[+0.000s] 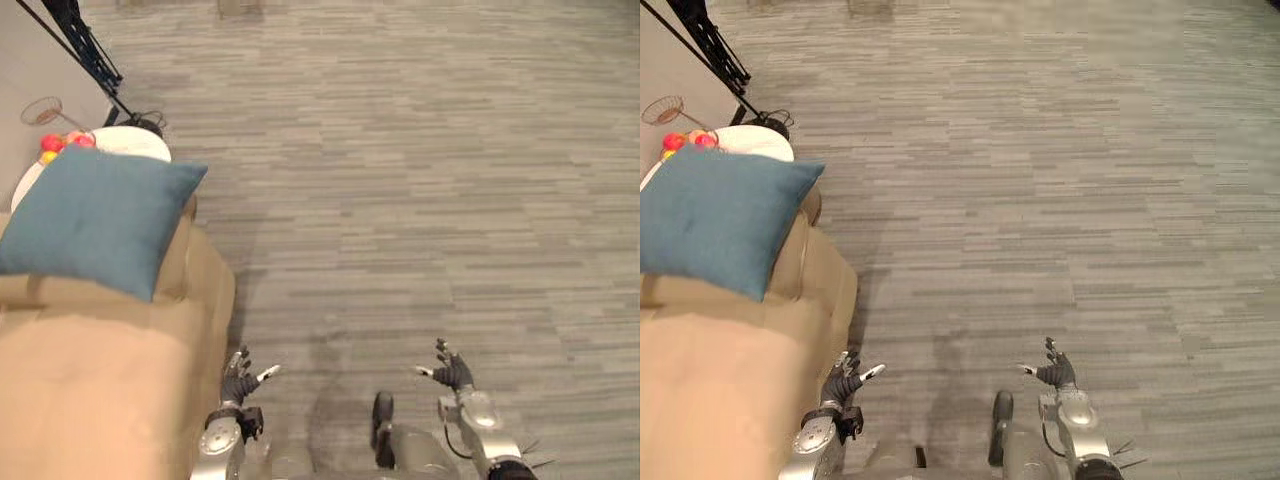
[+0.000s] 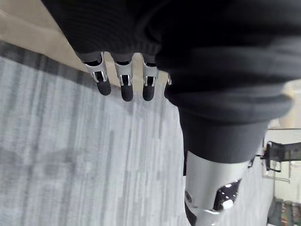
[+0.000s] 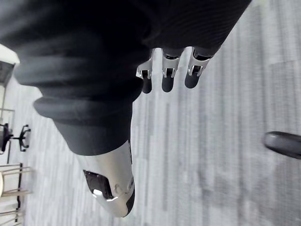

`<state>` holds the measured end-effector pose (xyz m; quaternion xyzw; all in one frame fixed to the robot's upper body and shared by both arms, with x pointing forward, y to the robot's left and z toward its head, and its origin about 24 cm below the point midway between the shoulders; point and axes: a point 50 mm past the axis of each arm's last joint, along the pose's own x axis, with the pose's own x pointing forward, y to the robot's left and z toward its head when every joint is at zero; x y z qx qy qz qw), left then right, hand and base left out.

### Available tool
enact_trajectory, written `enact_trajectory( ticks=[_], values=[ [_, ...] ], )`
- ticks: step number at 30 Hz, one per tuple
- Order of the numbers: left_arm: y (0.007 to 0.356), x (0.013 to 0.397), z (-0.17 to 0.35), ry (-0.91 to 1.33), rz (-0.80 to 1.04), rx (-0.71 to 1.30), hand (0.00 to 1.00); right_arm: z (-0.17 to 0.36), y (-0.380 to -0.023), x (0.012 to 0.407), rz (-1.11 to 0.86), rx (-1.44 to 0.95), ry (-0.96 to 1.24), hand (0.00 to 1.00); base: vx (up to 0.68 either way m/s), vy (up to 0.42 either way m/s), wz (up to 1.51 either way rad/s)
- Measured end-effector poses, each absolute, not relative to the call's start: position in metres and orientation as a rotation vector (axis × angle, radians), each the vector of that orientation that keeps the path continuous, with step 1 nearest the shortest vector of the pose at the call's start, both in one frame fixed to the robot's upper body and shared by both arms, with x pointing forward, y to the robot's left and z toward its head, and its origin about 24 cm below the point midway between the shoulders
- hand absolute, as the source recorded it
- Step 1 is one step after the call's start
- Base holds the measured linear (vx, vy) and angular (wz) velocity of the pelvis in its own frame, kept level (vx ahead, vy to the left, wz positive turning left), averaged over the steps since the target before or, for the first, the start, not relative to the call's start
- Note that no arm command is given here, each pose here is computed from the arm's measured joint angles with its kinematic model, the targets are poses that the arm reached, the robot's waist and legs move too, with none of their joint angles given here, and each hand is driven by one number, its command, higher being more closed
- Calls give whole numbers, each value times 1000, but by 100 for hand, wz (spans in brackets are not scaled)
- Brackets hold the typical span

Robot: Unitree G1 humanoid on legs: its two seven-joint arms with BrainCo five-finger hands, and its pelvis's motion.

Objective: Pick up cushions and gather them together orderly.

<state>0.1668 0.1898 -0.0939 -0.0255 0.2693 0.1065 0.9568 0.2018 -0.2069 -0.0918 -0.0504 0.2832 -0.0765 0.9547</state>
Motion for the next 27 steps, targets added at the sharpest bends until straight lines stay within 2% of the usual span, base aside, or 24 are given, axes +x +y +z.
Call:
enact_trajectory(
  ticks=[3, 5, 9, 16, 21, 27],
  values=[
    [190, 167, -94, 542, 219, -57, 0, -88, -215, 203, -178, -113, 552, 0, 518, 74, 24],
    [188, 165, -95, 550, 222, -66, 0, -97, -235, 183, -240, -138, 616, 0, 547, 198, 71],
    [209, 159, -95, 556, 317, -71, 0, -100, -225, 187, -234, -118, 633, 0, 602, 211, 91],
    [215, 132, -106, 636, 382, -70, 0, -105, -224, 180, -222, -126, 663, 0, 435, 174, 100],
    [207, 142, -105, 627, 344, -68, 0, -115, -225, 153, -226, -115, 723, 0, 403, -40, 160],
    [204, 154, -101, 599, 313, -59, 0, -119, -216, 132, -264, -50, 740, 0, 383, -295, 196]
  ],
)
